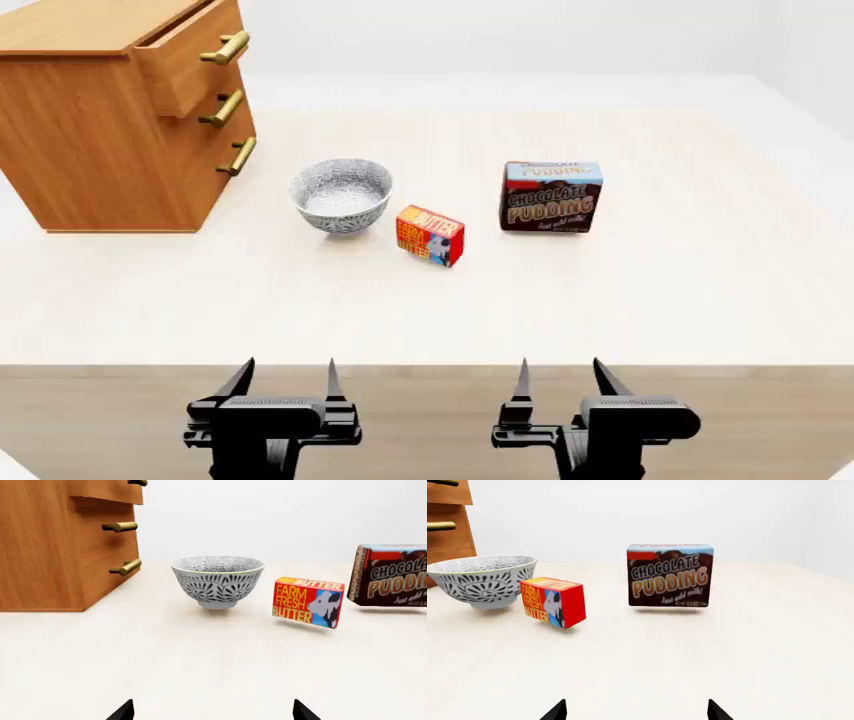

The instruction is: Put the butter at the back in the top drawer of the cabinet and close it.

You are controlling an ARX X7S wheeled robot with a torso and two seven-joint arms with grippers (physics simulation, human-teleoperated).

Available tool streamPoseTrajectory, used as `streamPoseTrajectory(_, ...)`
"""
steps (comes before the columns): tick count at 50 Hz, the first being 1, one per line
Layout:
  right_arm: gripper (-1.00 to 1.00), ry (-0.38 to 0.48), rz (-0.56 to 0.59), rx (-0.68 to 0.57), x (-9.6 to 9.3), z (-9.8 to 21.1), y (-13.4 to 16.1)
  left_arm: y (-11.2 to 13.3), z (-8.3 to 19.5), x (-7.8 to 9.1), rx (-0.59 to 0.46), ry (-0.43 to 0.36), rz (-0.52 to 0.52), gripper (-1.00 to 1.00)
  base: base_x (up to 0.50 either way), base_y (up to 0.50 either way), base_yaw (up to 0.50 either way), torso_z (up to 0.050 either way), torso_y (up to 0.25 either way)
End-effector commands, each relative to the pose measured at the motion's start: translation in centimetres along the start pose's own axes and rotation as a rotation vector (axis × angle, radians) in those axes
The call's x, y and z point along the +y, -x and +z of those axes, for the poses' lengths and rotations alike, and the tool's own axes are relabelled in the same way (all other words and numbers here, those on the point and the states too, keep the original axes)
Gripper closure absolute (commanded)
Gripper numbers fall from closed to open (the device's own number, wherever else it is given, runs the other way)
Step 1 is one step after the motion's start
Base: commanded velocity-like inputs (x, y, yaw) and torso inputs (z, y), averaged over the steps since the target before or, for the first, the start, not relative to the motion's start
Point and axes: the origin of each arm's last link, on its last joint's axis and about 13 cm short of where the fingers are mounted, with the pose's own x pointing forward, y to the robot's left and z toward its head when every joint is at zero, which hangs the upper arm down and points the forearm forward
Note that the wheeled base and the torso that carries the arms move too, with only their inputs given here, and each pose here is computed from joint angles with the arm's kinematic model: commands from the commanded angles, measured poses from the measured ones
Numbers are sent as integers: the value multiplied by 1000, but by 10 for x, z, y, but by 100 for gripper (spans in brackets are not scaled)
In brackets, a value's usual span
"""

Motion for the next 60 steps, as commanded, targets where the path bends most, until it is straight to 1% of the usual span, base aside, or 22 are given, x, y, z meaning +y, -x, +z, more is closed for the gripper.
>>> streamPoseTrajectory(1, -100, 0, -1, -1, 0, 0, 0, 0, 0, 0, -1, -2, 1, -100, 0, 0, 0, 0, 0)
streamPoseTrajectory(15, -100, -3, -1, 4, 0, 0, -1, -1, 0, 0, 5, 6, 1, -100, 0, 8, 0, 0, 0)
streamPoseTrajectory(31, -100, -1, -3, 7, 0, 0, -1, -1, 0, 1, 17, 16, 7, -100, 0, 500, 0, 0, 0)
streamPoseTrajectory(40, -100, -5, -6, 8, 0, 0, -1, -2, 0, 1, 24, 20, 12, -100, 1, 473, 0, 48, -14)
streamPoseTrajectory(53, -100, -14, -10, 15, 0, 1, -1, -1, 2, 1, 19, 13, 12, -100, 0, 9, 0, 50, -2)
streamPoseTrajectory(60, -100, -11, 0, 29, -1, 12, 1, 0, 8, 1, 23, 9, 5, -100, 0, 0, 0, 50, -1)
